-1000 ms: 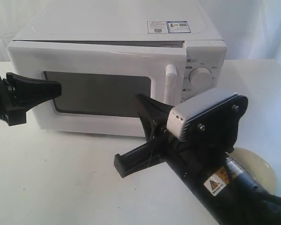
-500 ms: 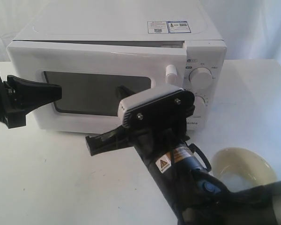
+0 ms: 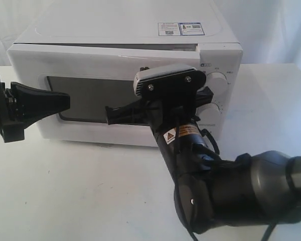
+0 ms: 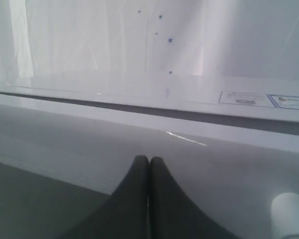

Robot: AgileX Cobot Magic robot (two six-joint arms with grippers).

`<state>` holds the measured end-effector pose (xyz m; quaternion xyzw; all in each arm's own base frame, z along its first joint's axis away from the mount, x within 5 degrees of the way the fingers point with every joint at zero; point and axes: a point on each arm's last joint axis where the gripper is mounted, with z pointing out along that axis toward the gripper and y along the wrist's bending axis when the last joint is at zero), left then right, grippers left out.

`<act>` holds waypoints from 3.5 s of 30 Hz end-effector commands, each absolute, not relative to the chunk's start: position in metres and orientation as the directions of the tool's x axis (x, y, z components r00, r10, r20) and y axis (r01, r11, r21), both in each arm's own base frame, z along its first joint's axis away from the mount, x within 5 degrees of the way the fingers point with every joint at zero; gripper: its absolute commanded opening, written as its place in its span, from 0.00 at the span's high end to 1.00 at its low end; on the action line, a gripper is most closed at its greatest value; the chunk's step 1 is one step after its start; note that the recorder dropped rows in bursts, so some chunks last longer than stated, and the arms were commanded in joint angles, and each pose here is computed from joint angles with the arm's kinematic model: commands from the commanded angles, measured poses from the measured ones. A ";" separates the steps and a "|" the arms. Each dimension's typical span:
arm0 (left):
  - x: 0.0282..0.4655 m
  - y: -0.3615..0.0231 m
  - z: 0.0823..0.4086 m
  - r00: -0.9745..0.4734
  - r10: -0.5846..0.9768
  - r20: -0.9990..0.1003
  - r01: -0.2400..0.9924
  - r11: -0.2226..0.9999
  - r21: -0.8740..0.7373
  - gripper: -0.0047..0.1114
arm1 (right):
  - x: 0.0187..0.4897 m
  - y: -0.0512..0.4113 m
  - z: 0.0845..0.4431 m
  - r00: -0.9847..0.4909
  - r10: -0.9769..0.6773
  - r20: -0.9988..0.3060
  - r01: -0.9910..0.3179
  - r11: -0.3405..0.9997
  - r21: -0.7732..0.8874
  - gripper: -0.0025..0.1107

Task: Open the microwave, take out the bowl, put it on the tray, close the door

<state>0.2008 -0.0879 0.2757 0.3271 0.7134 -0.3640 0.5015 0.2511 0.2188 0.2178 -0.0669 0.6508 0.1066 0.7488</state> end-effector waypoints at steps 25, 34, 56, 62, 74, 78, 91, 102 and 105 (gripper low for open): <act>0.200 -0.089 0.279 -0.275 0.090 -0.957 0.839 0.508 -0.193 0.96 | 0.308 0.215 0.202 0.158 0.049 -0.986 -0.118 0.993 0.031 0.98; 0.200 -0.089 0.279 -0.275 0.090 -0.957 0.839 0.508 -0.193 0.96 | 0.289 0.218 0.204 0.153 0.032 -0.988 -0.172 0.985 0.005 0.98; 0.200 -0.089 0.279 -0.275 0.090 -0.957 0.839 0.508 -0.193 0.96 | 0.211 0.209 0.226 0.144 0.058 -0.988 -0.331 0.944 0.007 0.98; 0.200 -0.089 0.279 -0.275 0.090 -0.957 0.839 0.508 -0.193 0.96 | 0.211 0.209 0.226 0.144 0.058 -0.988 -0.331 0.944 0.007 0.98; 0.200 -0.089 0.279 -0.275 0.090 -0.957 0.839 0.508 -0.193 0.96 | 0.210 0.212 0.215 0.020 0.022 -1.000 -0.368 0.930 0.013 0.98; 0.200 -0.089 0.279 -0.275 0.090 -0.957 0.839 0.508 -0.193 0.96 | 0.205 0.211 0.221 -0.056 0.026 -0.998 -0.405 0.913 0.046 0.98; 0.200 -0.089 0.279 -0.275 0.090 -0.957 0.839 0.508 -0.193 0.96 | 0.163 0.172 0.281 -0.266 0.013 -0.964 -0.589 0.789 0.174 0.98; 0.200 -0.089 0.279 -0.275 0.090 -0.957 0.839 0.508 -0.193 0.96 | 0.136 0.092 0.262 -0.363 0.171 -0.916 -0.418 0.849 0.324 0.98; 0.200 -0.089 0.279 -0.275 0.090 -0.957 0.839 0.508 -0.193 0.96 | 0.126 0.075 0.257 -0.351 0.239 -0.905 -0.369 0.854 0.368 0.98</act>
